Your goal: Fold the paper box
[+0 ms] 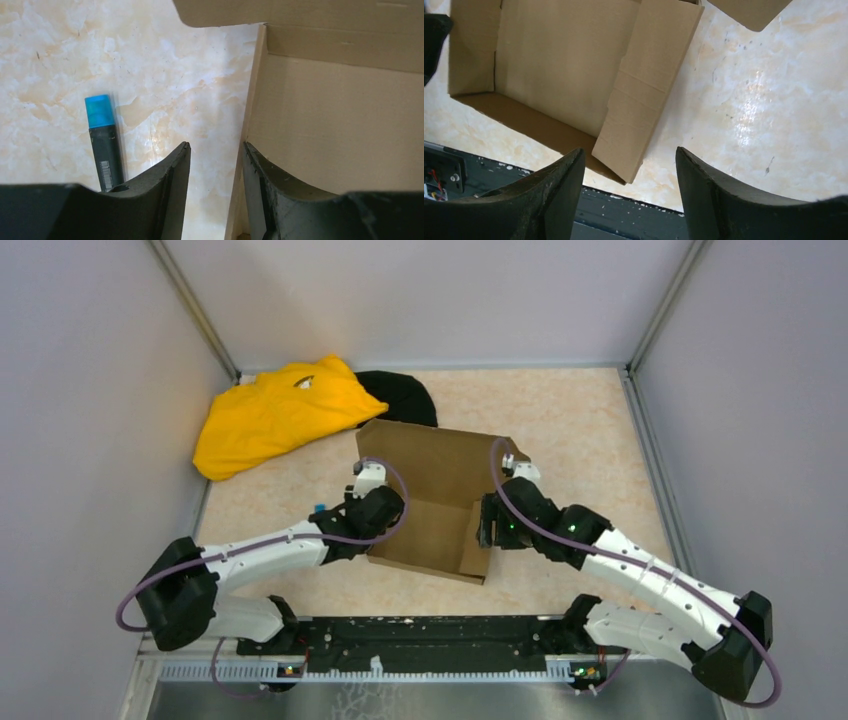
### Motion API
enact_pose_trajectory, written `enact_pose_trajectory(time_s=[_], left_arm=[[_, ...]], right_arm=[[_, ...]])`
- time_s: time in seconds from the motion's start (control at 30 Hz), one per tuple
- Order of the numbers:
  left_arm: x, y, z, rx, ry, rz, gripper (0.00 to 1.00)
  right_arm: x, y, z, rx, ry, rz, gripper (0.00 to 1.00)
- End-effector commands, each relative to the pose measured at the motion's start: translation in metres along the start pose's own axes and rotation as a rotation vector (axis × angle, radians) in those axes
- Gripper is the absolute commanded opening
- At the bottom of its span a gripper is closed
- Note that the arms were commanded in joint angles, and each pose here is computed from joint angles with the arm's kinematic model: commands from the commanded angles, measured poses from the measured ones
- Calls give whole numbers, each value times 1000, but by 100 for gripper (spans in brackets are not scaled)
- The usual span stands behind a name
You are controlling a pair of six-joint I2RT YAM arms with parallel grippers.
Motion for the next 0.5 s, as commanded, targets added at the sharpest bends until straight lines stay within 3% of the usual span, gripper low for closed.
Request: enact_pose_trajectory(time_s=[0.0, 0.47], left_arm=[[-8, -1, 1, 25, -61, 46, 49], [-12, -6, -2, 65, -169, 65, 50]], right_arm=[[-12, 0, 7, -103, 17, 1, 64], [-47, -20, 7, -206, -77, 87, 56]])
Point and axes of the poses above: each gripper's point midway between its finger pads, its own x axis back along the fingers, its own z axis along the line the jaws close on, y = z × x, the point moved 9 cm from there along x, back along the fingers, and after that the axes turned 6 degrees about x, right-handed, at the moved point
